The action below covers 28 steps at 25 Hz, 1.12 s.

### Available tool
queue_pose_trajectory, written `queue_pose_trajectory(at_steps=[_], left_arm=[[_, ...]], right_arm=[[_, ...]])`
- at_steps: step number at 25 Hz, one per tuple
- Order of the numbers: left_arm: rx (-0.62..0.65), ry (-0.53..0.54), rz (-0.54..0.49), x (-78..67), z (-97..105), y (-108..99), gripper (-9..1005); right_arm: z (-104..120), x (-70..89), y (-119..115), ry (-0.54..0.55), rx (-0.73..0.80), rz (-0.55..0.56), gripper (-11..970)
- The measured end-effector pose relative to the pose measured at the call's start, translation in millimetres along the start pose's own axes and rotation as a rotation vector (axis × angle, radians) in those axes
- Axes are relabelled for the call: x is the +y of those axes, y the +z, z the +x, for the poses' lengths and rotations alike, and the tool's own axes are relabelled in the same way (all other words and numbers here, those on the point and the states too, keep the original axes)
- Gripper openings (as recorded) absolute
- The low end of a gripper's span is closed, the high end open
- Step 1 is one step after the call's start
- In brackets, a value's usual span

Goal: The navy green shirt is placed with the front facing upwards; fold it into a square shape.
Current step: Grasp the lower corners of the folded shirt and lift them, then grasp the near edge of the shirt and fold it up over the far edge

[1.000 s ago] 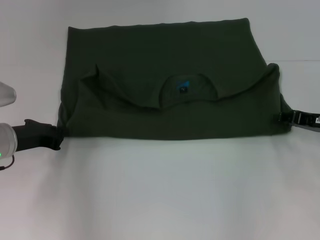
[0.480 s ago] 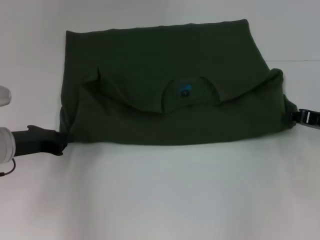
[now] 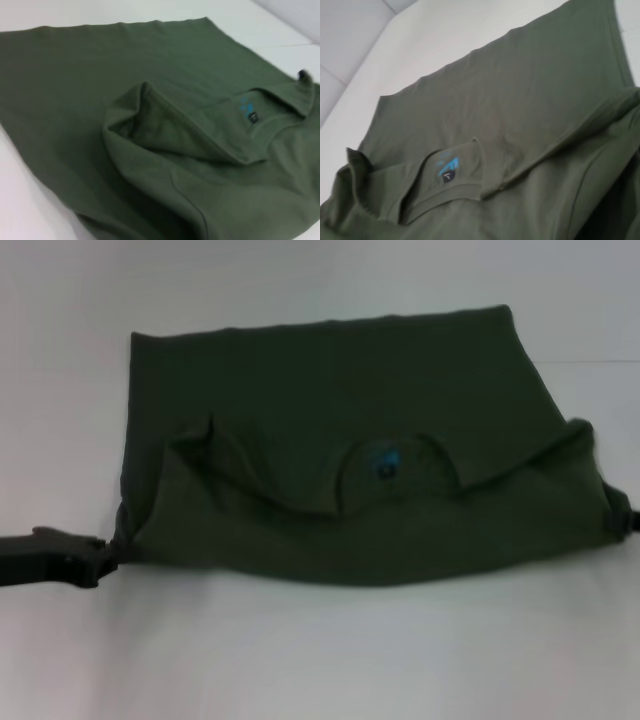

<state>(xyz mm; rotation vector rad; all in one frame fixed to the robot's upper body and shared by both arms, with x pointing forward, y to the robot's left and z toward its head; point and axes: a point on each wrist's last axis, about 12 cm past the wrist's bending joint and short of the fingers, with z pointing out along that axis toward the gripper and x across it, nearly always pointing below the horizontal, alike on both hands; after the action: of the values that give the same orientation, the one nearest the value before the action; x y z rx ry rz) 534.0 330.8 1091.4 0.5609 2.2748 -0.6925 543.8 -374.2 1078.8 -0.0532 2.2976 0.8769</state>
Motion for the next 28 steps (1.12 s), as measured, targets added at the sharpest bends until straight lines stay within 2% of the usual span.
queue_pose_trajectory(at_steps=[1,4,9,18,24,28], left_arm=[[0.005,-0.016,0.039,-2.8,4.7,-7.6,-1],[0.005,-0.028,0.070,-5.5,8.4,-13.8,-1],[0.024,-0.051,0.180,-15.9,17.0,-25.3,-1],[0.050,-0.110,0.321,-28.5,36.5,-47.8,-2],[0.056,-0.149,0.345,-30.6,48.7,-60.0,-1],[0.061,-0.153,0.339,-29.5,49.0,-60.3,-1]], right_arm=[[5.5,-0.3,-6.5,-0.004,0.005,-0.023,22],[19.2,-2.3,-23.9,-0.011,0.013,-0.071,26],[44.3,-7.1,-50.4,-0.001,0.036,-0.117,31],[91.8,-5.4,-91.7,-0.010,0.083,-0.197,41],[114.9,-2.4,-107.8,-0.020,0.113,-0.235,47],[116.3,-3.2,-111.8,-0.023,0.104,-0.232,51]])
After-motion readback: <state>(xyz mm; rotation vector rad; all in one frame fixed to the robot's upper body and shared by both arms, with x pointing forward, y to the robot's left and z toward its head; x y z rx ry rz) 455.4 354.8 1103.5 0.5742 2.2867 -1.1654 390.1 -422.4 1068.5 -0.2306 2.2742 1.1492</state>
